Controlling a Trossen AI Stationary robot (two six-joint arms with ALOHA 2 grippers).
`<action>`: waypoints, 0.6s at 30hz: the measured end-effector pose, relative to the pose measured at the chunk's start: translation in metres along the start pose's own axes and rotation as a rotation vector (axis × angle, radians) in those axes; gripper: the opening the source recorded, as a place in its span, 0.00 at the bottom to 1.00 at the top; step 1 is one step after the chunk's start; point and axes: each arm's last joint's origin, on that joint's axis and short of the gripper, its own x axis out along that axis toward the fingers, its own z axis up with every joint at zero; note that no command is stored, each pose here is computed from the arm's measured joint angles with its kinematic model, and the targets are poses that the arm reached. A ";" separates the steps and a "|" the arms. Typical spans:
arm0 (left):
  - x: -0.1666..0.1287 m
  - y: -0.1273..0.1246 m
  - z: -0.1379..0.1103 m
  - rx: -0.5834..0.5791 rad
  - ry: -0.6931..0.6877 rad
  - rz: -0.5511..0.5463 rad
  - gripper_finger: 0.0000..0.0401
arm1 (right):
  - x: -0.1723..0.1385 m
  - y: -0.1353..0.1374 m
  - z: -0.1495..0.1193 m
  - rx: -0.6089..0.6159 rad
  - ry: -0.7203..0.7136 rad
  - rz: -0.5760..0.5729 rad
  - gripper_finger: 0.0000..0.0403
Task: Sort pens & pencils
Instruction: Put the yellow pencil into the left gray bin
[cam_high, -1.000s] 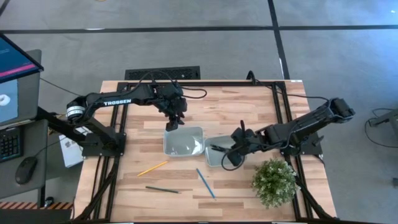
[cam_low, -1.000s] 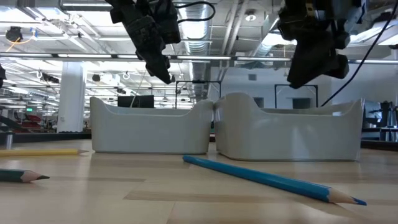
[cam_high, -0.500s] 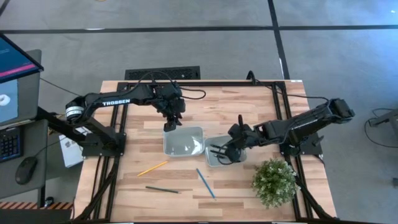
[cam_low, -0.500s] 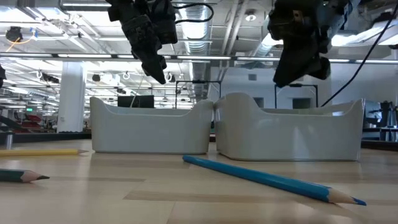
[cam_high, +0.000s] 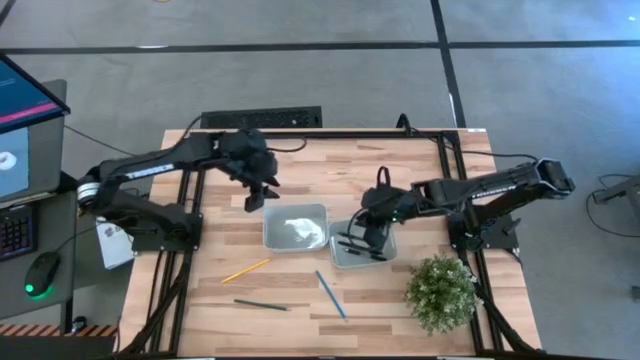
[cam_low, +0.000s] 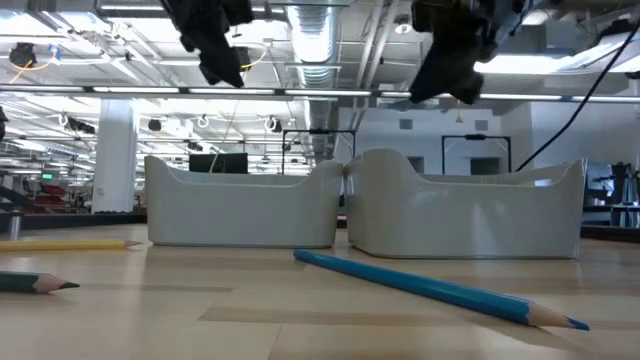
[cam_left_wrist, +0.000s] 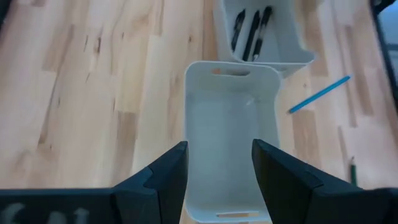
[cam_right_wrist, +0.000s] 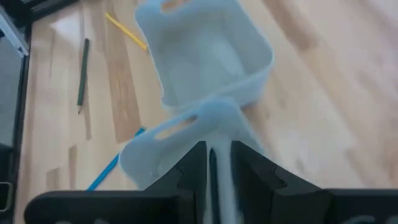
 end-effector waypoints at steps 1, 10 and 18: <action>-0.003 -0.002 -0.003 -0.003 -0.014 0.005 0.42 | 0.000 -0.001 0.003 -0.024 -0.018 0.001 0.24; -0.012 -0.010 -0.048 -0.078 -0.138 0.135 0.42 | -0.003 -0.022 0.027 -0.128 -0.146 -0.041 0.24; -0.002 -0.013 -0.092 -0.224 -0.135 0.126 0.42 | -0.004 -0.038 0.034 -0.086 -0.179 -0.081 0.24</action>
